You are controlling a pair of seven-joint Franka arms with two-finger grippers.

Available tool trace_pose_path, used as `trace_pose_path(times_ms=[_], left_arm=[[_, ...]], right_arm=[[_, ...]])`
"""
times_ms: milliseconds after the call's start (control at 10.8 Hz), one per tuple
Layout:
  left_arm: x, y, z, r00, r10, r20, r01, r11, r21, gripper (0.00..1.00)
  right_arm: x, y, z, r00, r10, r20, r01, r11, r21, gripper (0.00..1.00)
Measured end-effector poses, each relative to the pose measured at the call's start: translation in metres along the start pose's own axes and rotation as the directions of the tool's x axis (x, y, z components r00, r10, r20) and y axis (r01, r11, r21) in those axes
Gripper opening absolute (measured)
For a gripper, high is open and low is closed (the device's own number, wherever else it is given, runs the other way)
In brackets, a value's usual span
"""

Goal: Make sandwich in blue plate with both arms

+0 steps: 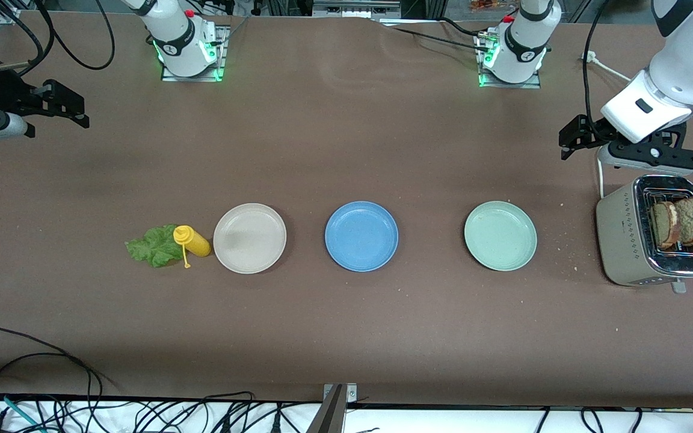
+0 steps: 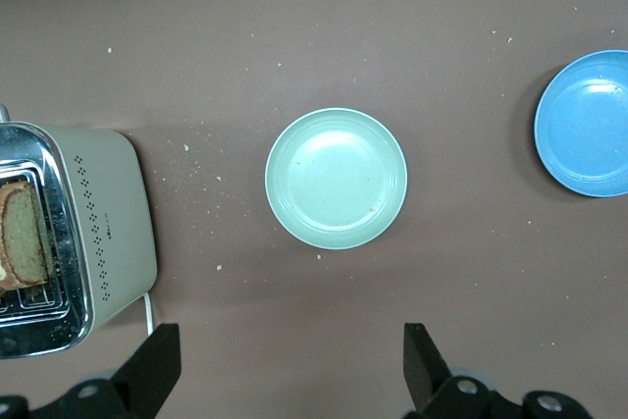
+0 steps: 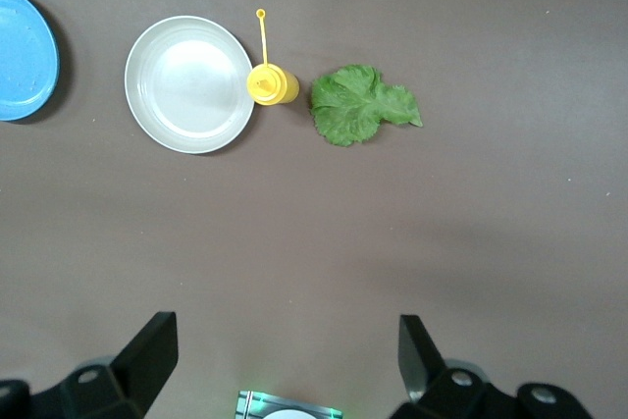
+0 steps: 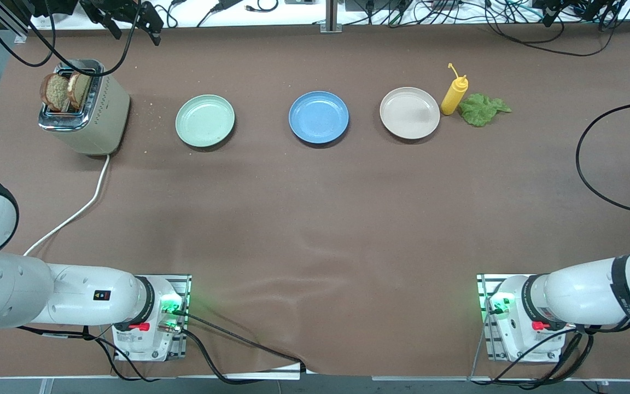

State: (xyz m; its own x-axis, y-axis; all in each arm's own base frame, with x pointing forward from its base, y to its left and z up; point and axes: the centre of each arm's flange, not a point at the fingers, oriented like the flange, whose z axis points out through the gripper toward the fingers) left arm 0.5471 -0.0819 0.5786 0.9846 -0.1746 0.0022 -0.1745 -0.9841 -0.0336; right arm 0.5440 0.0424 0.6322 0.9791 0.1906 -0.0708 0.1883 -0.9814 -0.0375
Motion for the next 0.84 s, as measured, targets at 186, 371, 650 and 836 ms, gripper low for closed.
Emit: trace_pose_path(times_ms=[186, 371, 650, 836], left_arm=[[0.0, 0.0, 0.0, 1.0, 0.0, 0.0, 0.0, 1.0, 0.0, 1.0], [0.001, -0.004, 0.003, 1.0, -0.007, 0.008, 0.007, 1.0, -0.001, 1.0], [0.004, -0.042, 0.014, 0.997, -0.068, 0.025, 0.068, 0.998, -0.003, 1.0], [0.01, -0.06, 0.017, 0.997, -0.068, 0.026, 0.069, 0.998, -0.007, 1.0]], right_arm=[[0.0, 0.0, 0.0, 1.0, 0.0, 0.0, 0.0, 1.0, 0.0, 1.0], [0.0, 0.0, 0.0, 1.0, 0.0, 0.0, 0.0, 1.0, 0.0, 1.0], [0.0, 0.0, 0.0, 1.0, 0.001, 0.0, -0.001, 1.0, 0.0, 1.0], [0.0, 0.0, 0.0, 1.0, 0.001, 0.0, -0.001, 1.0, 0.0, 1.0]])
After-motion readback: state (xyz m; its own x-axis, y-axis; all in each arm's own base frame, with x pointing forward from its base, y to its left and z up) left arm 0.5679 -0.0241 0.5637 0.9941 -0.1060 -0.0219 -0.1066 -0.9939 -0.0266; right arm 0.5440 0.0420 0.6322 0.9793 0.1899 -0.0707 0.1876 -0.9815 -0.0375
